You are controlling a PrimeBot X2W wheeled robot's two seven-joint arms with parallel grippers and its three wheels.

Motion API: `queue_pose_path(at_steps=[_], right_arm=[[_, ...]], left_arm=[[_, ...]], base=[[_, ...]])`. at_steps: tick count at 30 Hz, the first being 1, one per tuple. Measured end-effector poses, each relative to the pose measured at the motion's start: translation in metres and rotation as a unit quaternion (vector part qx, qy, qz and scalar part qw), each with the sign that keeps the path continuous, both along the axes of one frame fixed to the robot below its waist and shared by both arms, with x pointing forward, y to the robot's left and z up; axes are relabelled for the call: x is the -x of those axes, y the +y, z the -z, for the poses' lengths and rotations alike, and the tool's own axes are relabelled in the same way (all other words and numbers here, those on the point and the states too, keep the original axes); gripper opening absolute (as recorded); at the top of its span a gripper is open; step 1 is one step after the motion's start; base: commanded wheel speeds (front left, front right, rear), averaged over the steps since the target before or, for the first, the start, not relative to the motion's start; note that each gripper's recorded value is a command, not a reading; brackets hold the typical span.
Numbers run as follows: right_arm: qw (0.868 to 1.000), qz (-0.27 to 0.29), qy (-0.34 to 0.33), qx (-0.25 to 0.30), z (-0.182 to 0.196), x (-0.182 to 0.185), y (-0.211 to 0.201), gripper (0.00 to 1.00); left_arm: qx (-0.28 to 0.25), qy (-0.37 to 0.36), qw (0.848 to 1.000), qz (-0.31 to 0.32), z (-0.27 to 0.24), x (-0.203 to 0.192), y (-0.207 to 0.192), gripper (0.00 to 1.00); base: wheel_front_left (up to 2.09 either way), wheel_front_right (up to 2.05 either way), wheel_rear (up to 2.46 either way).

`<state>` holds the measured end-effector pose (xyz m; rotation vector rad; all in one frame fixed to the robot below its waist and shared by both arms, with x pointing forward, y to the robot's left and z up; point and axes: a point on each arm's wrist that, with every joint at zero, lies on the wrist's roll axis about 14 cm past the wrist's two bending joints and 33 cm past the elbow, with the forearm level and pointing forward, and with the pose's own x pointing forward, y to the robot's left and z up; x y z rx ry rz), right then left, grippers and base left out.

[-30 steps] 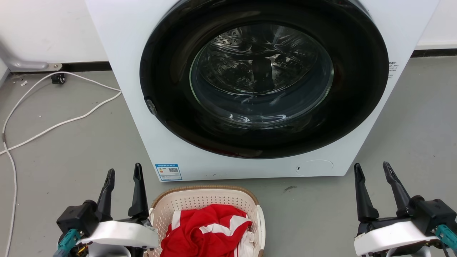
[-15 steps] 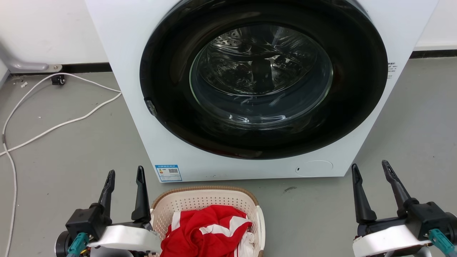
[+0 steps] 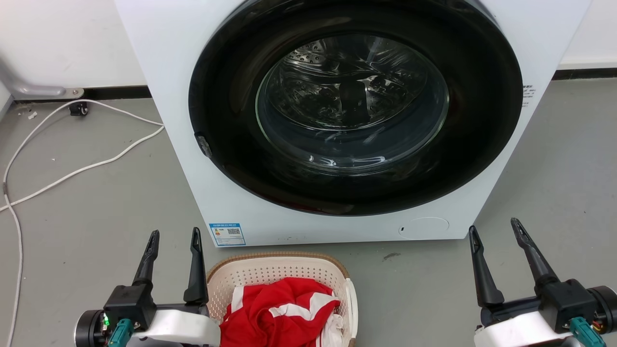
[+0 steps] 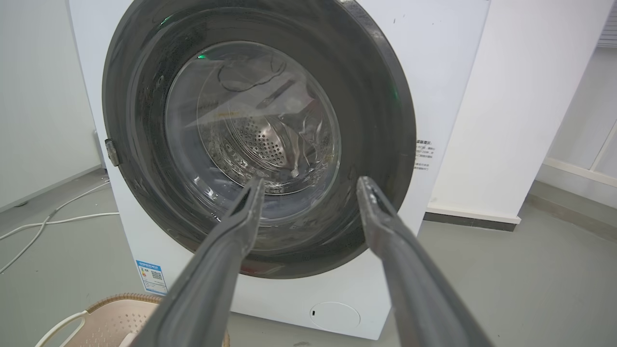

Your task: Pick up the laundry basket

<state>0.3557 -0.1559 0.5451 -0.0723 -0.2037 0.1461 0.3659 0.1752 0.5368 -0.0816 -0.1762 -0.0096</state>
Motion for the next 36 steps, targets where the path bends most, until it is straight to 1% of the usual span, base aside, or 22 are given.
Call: queue_pose_path(at_steps=[20, 36], right_arm=[[1.0, 0.005, 0.013, -0.025, 0.0076, 0.0007, -0.0037, 1.0], [1.0, 0.002, 0.015, -0.027, 0.0083, 0.0003, -0.0019, 1.0]], left_arm=[[-0.018, 0.005, 1.0, -0.001, 0.0034, -0.0008, -0.0015, 1.0], [-0.022, 0.006, 1.0, -0.003, 0.0039, -0.0002, -0.0005, 1.0]], base=[[0.0, 0.0, 0.0], [0.0, 0.0, 0.0]])
